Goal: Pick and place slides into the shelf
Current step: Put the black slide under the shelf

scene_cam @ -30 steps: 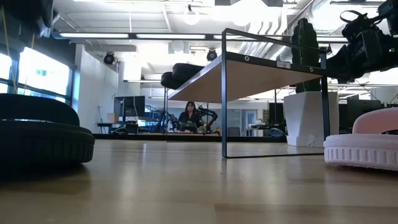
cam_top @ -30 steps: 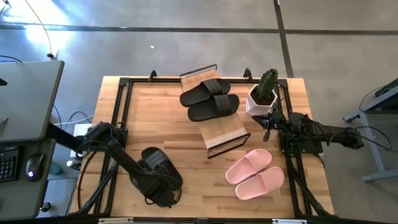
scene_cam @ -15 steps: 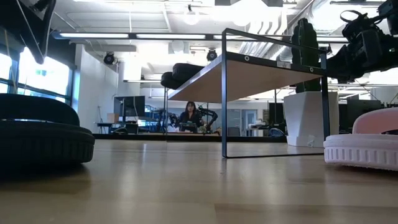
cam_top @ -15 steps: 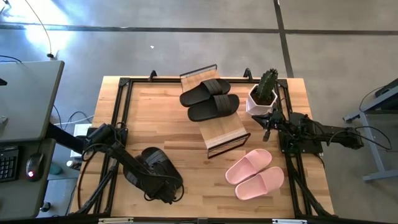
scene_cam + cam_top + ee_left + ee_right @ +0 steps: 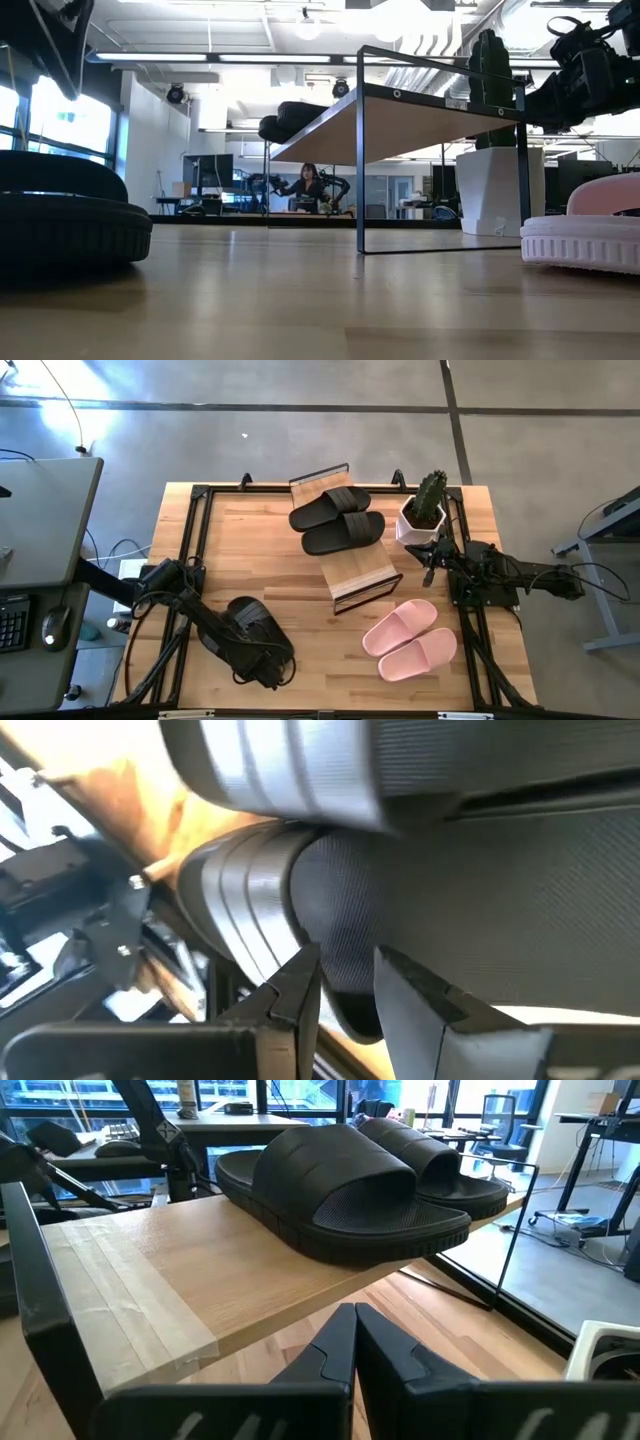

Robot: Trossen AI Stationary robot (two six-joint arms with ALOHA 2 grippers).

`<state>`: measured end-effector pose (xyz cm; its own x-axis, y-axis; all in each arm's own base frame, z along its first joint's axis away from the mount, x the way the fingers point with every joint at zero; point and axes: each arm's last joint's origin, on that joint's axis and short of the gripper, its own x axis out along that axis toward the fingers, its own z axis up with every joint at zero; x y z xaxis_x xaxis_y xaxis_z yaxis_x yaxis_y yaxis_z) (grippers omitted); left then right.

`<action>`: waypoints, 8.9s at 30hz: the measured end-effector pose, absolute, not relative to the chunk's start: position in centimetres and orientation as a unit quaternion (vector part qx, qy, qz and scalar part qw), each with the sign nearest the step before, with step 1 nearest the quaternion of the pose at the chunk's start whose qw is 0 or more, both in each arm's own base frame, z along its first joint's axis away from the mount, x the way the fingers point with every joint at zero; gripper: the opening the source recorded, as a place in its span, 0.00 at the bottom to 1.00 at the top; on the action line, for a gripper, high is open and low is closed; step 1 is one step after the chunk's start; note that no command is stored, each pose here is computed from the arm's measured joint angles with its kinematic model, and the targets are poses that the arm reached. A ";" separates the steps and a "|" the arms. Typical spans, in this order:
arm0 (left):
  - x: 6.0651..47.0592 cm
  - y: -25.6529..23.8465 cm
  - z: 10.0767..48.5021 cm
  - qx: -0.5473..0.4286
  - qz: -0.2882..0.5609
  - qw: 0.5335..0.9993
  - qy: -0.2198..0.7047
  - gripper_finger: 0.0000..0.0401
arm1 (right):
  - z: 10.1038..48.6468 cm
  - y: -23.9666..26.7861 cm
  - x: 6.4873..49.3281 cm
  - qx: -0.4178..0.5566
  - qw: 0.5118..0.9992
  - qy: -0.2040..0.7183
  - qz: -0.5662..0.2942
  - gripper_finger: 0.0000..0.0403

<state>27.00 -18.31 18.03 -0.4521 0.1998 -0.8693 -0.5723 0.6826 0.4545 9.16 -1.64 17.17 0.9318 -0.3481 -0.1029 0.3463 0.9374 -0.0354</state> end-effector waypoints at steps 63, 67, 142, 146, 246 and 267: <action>25.3 -16.6 15.8 -0.098 0.416 0.453 0.783 0.21 | 17.1 -1.7 9.2 -0.022 0.981 0.059 -0.185 0.00; 24.8 -16.4 15.2 -0.096 0.419 0.438 0.790 0.21 | 17.1 -1.7 9.2 -0.022 0.981 0.059 -0.185 0.00; 28.2 -19.5 21.9 -0.073 0.275 0.584 0.761 0.01 | 17.1 -1.7 9.2 -0.022 0.981 0.059 -0.185 0.00; 28.5 -21.2 24.6 -0.051 0.215 0.643 0.733 0.01 | 17.1 -1.7 9.2 -0.022 0.981 0.059 -0.185 0.00; 21.5 10.6 18.5 0.474 0.057 0.647 0.594 0.00 | 17.1 -1.7 9.2 -0.031 0.981 0.061 -0.182 0.00; 22.1 14.2 17.8 0.507 0.010 0.683 0.526 0.00 | 17.1 -1.7 9.2 -0.016 0.982 0.059 -0.180 0.00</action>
<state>22.11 14.23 17.78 0.4474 0.5471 -0.7075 0.5188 0.4857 0.7036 9.20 -1.66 17.12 0.9286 -0.3545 -0.1095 0.3506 0.9350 -0.0535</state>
